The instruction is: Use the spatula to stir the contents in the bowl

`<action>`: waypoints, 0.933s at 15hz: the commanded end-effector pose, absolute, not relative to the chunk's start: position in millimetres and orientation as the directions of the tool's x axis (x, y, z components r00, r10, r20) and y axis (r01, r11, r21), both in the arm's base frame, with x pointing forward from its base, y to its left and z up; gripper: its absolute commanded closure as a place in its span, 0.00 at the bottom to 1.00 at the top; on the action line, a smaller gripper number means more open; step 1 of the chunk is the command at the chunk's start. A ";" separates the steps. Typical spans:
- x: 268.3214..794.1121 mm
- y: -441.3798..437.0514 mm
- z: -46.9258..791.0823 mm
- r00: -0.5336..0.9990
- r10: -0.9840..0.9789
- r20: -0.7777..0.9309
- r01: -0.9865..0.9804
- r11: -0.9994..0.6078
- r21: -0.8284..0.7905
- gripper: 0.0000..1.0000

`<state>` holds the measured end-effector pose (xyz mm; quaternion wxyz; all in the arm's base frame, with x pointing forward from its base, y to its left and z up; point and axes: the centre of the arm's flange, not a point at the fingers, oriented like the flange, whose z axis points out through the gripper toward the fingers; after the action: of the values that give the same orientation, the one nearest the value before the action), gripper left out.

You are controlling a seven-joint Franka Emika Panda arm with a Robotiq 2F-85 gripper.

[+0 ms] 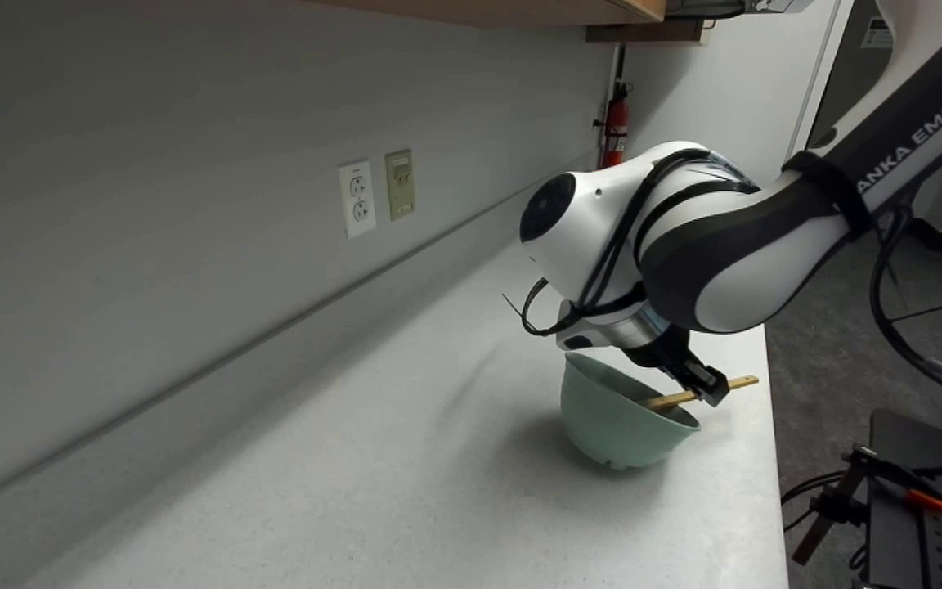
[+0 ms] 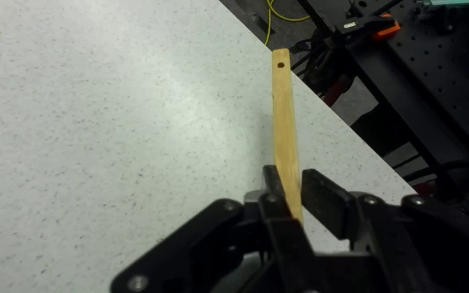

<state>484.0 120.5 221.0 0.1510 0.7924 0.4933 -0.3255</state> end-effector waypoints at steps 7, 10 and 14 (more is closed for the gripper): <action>522.5 116.3 257.9 0.376 0.674 -0.637 0.886 -0.462 0.033 0.94; 525.1 116.8 260.7 0.386 0.680 -0.624 0.884 -0.465 0.040 0.94; 526.5 117.2 261.4 0.389 0.693 -0.608 0.882 -0.469 0.029 0.94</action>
<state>521.3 120.0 257.3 0.1762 0.8094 0.4849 -0.2805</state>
